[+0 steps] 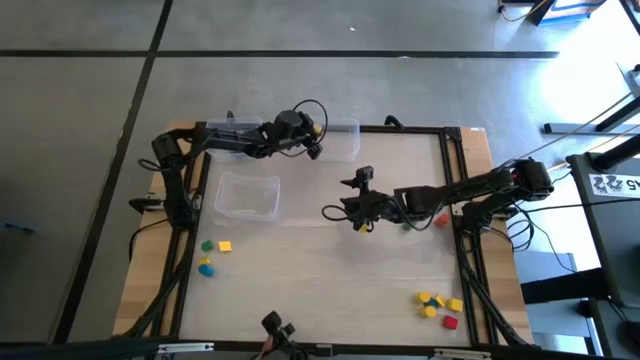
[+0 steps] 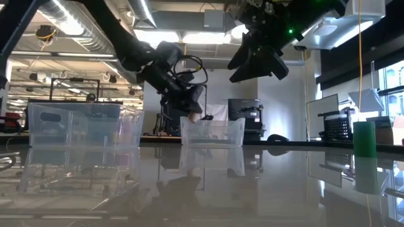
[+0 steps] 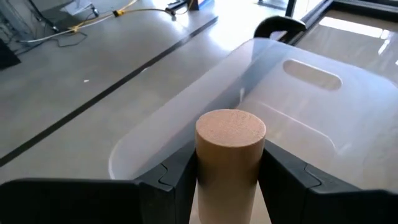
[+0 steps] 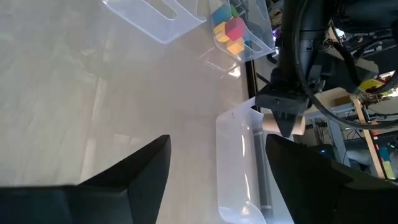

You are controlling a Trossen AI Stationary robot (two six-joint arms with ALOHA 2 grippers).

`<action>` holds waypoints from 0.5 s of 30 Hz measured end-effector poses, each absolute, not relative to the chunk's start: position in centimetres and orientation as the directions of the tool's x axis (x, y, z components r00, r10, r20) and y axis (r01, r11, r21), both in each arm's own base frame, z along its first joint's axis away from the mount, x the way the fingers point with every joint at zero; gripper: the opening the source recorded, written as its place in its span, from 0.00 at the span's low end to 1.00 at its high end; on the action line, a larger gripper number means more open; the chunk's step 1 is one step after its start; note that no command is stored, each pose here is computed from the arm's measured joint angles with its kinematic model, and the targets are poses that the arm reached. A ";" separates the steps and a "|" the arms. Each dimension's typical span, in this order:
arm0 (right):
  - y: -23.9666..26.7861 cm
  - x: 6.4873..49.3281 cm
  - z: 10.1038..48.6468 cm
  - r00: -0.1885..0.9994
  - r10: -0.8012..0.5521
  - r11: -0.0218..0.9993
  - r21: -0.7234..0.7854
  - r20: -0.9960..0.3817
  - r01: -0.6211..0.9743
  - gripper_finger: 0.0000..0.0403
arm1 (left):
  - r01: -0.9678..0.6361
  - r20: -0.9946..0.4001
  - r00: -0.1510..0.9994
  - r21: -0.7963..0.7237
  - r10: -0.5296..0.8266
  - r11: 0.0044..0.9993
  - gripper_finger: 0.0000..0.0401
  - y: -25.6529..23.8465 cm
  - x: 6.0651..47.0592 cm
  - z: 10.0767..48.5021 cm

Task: Sort blocks by size
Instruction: Put the brown cylinder game block into the top right transparent bin, then put the blue cylinder game block into the top middle transparent bin

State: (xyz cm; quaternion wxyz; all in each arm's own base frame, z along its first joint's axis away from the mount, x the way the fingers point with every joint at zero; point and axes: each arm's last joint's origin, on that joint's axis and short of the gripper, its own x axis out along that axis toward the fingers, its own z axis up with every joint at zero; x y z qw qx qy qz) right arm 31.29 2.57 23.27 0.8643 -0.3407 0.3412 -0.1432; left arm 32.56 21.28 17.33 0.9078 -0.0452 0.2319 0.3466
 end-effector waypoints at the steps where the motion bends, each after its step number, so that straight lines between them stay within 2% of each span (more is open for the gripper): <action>1: 2.6 31.3 23.3 0.726 -0.480 0.727 -0.687 -0.492 0.015 0.67 | -0.649 -0.457 0.651 0.079 0.606 0.757 0.36 21.3 32.6 17.3; 10: 2.6 31.3 23.3 0.727 -0.480 0.726 -0.687 -0.491 0.015 0.67 | -0.640 -0.452 0.656 0.091 0.604 0.763 0.55 21.2 32.6 17.4; 15: 2.6 31.3 23.3 0.729 -0.479 0.727 -0.687 -0.489 0.017 0.67 | -0.596 -0.440 0.680 0.135 0.587 0.792 0.58 19.9 32.7 19.1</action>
